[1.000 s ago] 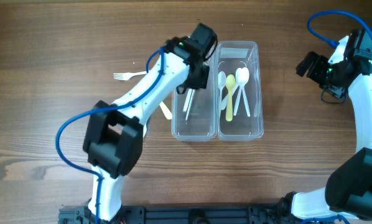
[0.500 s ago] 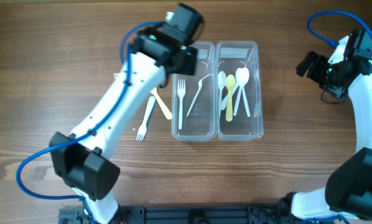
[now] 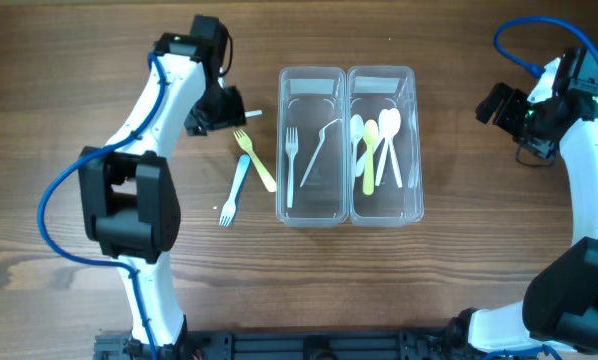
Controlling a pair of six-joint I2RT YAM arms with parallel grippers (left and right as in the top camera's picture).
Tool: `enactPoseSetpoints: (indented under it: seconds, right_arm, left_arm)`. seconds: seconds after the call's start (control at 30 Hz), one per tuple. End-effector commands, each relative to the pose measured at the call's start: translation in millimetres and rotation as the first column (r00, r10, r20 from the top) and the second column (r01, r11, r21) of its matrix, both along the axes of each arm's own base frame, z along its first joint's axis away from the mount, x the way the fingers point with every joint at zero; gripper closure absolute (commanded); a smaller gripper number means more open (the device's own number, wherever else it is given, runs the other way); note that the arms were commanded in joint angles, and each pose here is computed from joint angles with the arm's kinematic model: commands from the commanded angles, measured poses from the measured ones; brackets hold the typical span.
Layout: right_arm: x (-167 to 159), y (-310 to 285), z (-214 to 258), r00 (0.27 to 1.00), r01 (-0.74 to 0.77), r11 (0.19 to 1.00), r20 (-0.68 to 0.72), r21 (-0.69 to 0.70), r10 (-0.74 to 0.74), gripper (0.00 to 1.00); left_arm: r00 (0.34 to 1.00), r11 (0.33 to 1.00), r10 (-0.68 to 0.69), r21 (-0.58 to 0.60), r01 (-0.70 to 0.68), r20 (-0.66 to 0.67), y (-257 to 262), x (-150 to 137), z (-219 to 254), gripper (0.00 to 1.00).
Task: Pack container
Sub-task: 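Place the white fork into the left container, then grasp the blue fork with the left gripper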
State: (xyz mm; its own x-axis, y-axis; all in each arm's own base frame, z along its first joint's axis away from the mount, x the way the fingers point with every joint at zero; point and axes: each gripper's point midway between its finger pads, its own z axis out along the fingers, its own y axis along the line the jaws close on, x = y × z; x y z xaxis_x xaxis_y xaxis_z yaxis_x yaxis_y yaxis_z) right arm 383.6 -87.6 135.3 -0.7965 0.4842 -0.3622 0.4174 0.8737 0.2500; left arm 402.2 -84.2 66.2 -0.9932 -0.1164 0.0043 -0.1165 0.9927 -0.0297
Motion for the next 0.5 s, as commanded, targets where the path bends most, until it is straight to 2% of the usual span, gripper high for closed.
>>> enactPoseSetpoints:
  seconds: [0.0, 0.1, 0.23, 0.33, 0.47]
  right_arm:
    - [-1, 1, -4, 1.0, 0.008, 1.0, -0.011, 0.013, -0.008, 0.0]
    - [-1, 1, -4, 1.0, 0.008, 1.0, -0.011, 0.013, -0.008, 0.0]
    - [-2, 1, -5, 1.0, 0.008, 1.0, -0.017, 0.015, -0.008, 0.0]
    - [-3, 2, -5, 1.0, 0.009, 1.0, -0.022, 0.016, -0.008, 0.0]
    - [-3, 1, -5, 1.0, 0.009, 1.0, -0.019, 0.015, -0.008, 0.0]
  left_arm:
    - [0.973, 0.976, -0.218, 0.006, 0.219, -0.08, -4, -23, 1, 0.5]
    - [0.964, 0.969, -0.244, 0.019, 0.247, -0.106, -8, -32, -8, 0.6]
    - [0.944, 0.953, -0.296, 0.017, 0.302, -0.148, -21, -51, -32, 0.67]
    - [0.927, 0.944, -0.32, 0.017, 0.33, -0.197, -28, -71, -27, 0.68]
    - [0.931, 0.937, -0.343, 0.02, 0.348, -0.123, -38, -81, 17, 0.66]
